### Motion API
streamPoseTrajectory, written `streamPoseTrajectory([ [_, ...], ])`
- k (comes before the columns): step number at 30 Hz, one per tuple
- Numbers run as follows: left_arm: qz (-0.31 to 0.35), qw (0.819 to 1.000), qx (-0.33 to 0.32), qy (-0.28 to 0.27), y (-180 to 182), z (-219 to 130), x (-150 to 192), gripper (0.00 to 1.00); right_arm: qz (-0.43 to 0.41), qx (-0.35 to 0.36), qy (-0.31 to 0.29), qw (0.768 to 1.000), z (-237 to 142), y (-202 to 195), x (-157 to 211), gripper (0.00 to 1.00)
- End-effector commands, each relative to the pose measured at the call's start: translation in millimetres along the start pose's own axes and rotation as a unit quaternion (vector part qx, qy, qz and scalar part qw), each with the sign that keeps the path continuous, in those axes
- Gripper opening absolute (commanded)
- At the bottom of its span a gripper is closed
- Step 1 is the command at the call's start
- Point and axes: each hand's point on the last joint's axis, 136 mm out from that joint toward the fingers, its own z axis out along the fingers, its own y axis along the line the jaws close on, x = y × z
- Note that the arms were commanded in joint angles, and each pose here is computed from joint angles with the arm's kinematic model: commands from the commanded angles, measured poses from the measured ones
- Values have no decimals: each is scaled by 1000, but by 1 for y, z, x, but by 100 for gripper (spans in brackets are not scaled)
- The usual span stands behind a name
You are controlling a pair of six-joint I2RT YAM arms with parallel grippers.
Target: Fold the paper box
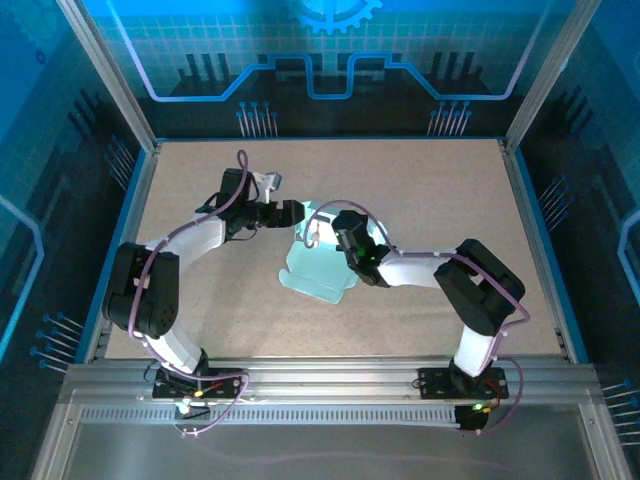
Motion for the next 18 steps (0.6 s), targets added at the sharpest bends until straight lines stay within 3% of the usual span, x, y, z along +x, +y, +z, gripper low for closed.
streamPoseTrajectory([
  [1, 11, 999, -22, -36, 6, -13, -13, 87, -7, 55, -2, 998, -2, -15, -9, 0],
  [12, -39, 997, -36, -50, 31, -17, -15, 86, -16, 44, 8, 999, -1, -9, -5, 0],
  [18, -87, 994, -43, -56, 53, -19, -17, 72, -16, 38, 12, 999, 0, -8, -3, 0],
])
